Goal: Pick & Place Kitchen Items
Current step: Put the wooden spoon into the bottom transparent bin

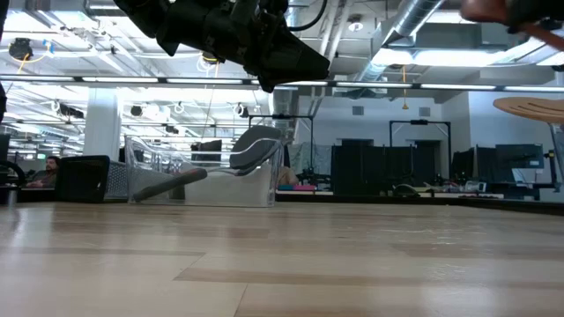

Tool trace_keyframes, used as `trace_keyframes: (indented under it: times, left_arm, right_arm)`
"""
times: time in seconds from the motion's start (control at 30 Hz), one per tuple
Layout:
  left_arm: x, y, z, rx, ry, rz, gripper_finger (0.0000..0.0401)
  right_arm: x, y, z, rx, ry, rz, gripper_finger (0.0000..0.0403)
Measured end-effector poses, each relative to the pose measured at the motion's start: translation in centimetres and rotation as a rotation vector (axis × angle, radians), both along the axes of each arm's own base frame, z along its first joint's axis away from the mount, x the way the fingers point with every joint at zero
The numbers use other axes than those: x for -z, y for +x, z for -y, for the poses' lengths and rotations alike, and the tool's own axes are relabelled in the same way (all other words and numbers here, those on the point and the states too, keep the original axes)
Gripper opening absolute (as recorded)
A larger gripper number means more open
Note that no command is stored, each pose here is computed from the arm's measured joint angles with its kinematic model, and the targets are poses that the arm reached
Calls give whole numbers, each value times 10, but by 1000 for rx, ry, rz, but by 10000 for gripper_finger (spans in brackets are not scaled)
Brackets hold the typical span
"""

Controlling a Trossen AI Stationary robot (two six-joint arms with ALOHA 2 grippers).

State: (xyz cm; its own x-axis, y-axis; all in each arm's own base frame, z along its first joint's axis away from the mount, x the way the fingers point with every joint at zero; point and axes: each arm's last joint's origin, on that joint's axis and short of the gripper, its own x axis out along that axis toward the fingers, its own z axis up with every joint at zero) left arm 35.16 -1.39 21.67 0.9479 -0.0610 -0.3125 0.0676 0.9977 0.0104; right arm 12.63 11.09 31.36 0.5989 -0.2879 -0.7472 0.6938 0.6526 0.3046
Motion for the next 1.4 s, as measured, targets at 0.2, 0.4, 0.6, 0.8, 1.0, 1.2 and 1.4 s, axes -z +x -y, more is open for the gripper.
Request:
trace_keyframes:
  times: [0.2, 0.4, 0.6, 0.8, 1.0, 1.2, 1.4]
  left_arm:
    - [0, 0, 0, 1, -1, 0, 97]
    - [0, 0, 4, 10, -2, -1, 97]
    - [0, 0, 4, 11, -2, -2, 97]
    - [0, 0, 4, 8, -9, -2, 97]
    - [0, 0, 4, 2, -26, -4, 97]
    - [0, 0, 4, 2, -26, -4, 97]
    - [0, 0, 4, 2, -27, -4, 97]
  right_arm:
    - [5, -10, -19, 8, 89, 9, 18]
    - [9, -19, -33, 13, 155, -9, 18]
    - [16, -22, -43, 11, 173, -68, 18]
    - [25, -26, -57, 40, 208, -126, 18]
    - [38, -30, -74, 67, 192, -145, 18]
    - [57, -27, -92, 74, 147, -179, 18]
    - [73, -21, -108, 77, 137, -201, 18]
